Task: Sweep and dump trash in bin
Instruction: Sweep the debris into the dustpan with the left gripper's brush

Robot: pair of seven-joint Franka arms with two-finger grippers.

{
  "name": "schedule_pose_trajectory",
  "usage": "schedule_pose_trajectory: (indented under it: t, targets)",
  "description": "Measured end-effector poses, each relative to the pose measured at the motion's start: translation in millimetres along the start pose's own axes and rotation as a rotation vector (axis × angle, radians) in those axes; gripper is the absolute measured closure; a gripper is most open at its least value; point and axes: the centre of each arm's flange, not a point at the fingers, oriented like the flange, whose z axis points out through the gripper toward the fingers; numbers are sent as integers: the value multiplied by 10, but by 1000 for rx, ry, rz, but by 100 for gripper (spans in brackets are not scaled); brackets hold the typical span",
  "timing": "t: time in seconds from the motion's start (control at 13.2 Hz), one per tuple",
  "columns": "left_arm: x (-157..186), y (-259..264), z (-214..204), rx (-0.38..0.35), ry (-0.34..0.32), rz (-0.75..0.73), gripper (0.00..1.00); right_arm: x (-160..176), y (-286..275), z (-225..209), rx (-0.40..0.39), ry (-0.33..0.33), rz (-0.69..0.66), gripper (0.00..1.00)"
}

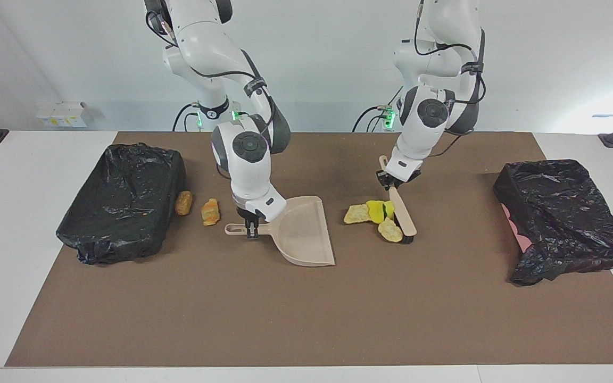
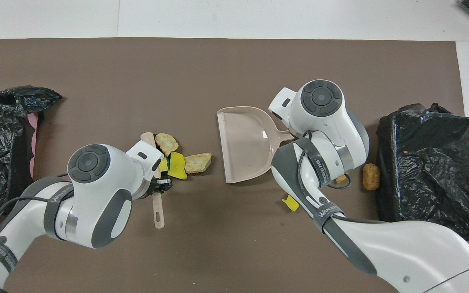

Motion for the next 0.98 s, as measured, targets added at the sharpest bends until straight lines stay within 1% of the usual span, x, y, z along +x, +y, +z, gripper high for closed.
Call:
schedule_pose_trajectory:
  t: [0.23, 0.38, 0.68, 0.83, 0.98]
  targets:
    - [-61, 470, -12, -45, -10, -62, 74, -1, 0, 2, 0, 0, 0, 67]
    - [-99, 752, -17, -91, -13, -87, 74, -3, 0, 2, 0, 0, 0, 67]
    - [-138, 1208, 149, -137, 20, -93, 74, -15, 0, 7, 1, -1, 2, 67]
    - [-184, 1528, 254, -184, 43, -110, 74, -16, 1, 6, 1, -1, 2, 67]
    - [-184, 1870, 205, -242, 32, -134, 74, -18, 0, 0, 0, -1, 2, 67]
